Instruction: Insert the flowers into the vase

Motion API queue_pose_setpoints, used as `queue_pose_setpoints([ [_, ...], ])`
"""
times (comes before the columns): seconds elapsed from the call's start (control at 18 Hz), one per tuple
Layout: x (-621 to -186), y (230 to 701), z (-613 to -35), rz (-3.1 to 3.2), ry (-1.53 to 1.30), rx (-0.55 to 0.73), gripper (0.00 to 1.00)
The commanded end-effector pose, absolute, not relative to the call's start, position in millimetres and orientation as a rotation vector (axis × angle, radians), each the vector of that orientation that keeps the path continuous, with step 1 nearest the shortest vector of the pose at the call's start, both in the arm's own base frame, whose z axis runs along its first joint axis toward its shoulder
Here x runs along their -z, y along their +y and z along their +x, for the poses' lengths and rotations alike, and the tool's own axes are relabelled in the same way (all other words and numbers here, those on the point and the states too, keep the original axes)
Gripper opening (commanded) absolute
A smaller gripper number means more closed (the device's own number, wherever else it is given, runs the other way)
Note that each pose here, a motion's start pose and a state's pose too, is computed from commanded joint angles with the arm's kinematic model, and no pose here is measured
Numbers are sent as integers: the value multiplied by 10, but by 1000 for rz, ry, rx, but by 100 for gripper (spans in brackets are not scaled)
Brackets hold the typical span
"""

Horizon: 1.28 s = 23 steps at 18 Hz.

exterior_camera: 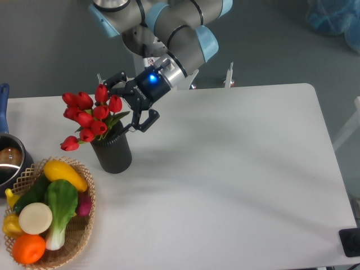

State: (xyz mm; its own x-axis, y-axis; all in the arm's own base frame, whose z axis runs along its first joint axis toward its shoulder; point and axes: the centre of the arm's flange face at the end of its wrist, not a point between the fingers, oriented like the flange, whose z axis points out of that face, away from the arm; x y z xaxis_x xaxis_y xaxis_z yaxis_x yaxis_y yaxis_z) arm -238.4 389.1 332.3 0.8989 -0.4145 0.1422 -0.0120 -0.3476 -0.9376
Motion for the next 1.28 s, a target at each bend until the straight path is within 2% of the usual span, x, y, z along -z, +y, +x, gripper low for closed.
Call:
queue_pose_setpoints([
  [0.33, -3528, 3608, -2508, -2072, 331, 234, 100],
  [0.61, -3722, 3268, -2710, -2335, 328, -25, 100],
  [0.89, -4020, 2948, -3227, -2393, 217, -182, 100],
  [1.11, -4248, 2709, -3718, -2593, 152, -360, 100],
  [1.28, -4126, 2671, -3911, -2721, 128, -369, 100],
])
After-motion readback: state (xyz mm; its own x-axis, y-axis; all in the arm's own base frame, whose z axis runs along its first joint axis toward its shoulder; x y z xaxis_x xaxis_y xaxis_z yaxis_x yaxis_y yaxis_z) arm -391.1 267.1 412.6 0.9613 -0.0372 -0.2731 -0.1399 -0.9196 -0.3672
